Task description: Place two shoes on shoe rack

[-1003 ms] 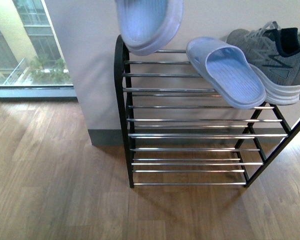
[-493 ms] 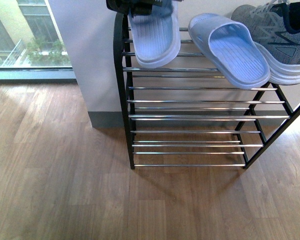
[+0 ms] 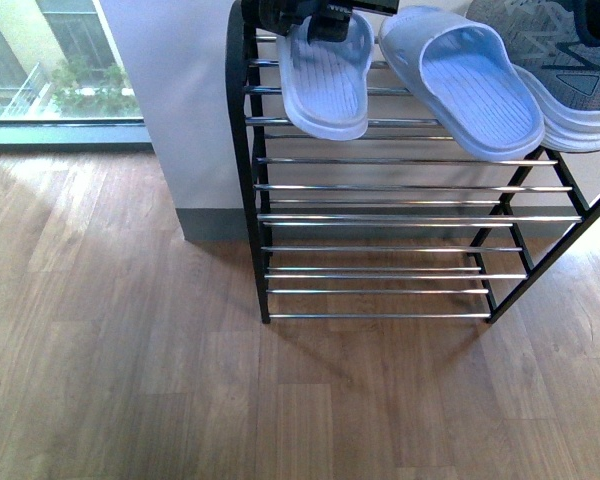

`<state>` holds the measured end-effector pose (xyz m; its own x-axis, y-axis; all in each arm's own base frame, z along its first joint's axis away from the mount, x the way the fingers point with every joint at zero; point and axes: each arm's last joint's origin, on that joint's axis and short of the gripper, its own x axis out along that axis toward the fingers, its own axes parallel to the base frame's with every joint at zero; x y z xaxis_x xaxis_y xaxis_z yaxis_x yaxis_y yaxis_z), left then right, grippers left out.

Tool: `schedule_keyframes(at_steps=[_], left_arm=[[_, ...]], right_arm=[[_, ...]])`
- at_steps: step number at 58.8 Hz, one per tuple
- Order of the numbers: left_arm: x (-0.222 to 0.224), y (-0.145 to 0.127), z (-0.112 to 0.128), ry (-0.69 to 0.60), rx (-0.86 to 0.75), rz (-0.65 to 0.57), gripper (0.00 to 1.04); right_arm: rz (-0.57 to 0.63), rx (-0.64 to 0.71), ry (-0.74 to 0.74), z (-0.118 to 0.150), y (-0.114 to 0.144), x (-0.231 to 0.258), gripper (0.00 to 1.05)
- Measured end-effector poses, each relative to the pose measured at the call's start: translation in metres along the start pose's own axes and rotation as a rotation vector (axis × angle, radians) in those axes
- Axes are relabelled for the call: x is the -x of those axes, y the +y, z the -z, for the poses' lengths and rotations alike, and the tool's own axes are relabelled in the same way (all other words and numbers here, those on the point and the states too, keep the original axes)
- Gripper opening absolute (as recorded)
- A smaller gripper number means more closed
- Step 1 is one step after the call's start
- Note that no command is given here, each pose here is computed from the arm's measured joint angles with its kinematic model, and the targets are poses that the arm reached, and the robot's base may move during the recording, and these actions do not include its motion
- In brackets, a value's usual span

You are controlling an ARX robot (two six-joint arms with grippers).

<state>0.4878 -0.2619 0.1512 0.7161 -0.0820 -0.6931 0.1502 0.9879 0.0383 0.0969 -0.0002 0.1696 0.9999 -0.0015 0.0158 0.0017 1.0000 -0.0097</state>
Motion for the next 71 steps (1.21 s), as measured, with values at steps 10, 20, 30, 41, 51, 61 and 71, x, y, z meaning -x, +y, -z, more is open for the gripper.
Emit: schedule_keyframes(at_steps=[10, 20, 30, 41, 51, 61, 71], left_arm=[[0.041, 0.010, -0.019, -0.079, 0.077, 0.067, 0.71], [0.109, 0.026, -0.045, -0.380, 0.059, 0.063, 0.97], [0.173, 0.051, -0.040, -0.773, 0.110, -0.066, 0.79], [0.187, 0.115, 0.040, -0.811, 0.122, -0.113, 0.45], [0.204, 0.153, 0.109, -0.765, 0.105, -0.116, 0.11], [0.221, 0.171, 0.144, -0.763, 0.101, -0.117, 0.01], [0.234, 0.184, 0.175, -0.751, 0.101, -0.121, 0.01]], right_arm=[[0.000, 0.000, 0.000, 0.000, 0.000, 0.000, 0.95], [0.000, 0.000, 0.000, 0.000, 0.000, 0.000, 0.95], [0.000, 0.000, 0.000, 0.000, 0.000, 0.000, 0.95], [0.000, 0.000, 0.000, 0.000, 0.000, 0.000, 0.95], [0.000, 0.000, 0.000, 0.000, 0.000, 0.000, 0.95], [0.000, 0.000, 0.000, 0.000, 0.000, 0.000, 0.95], [0.000, 0.000, 0.000, 0.000, 0.000, 0.000, 0.95]])
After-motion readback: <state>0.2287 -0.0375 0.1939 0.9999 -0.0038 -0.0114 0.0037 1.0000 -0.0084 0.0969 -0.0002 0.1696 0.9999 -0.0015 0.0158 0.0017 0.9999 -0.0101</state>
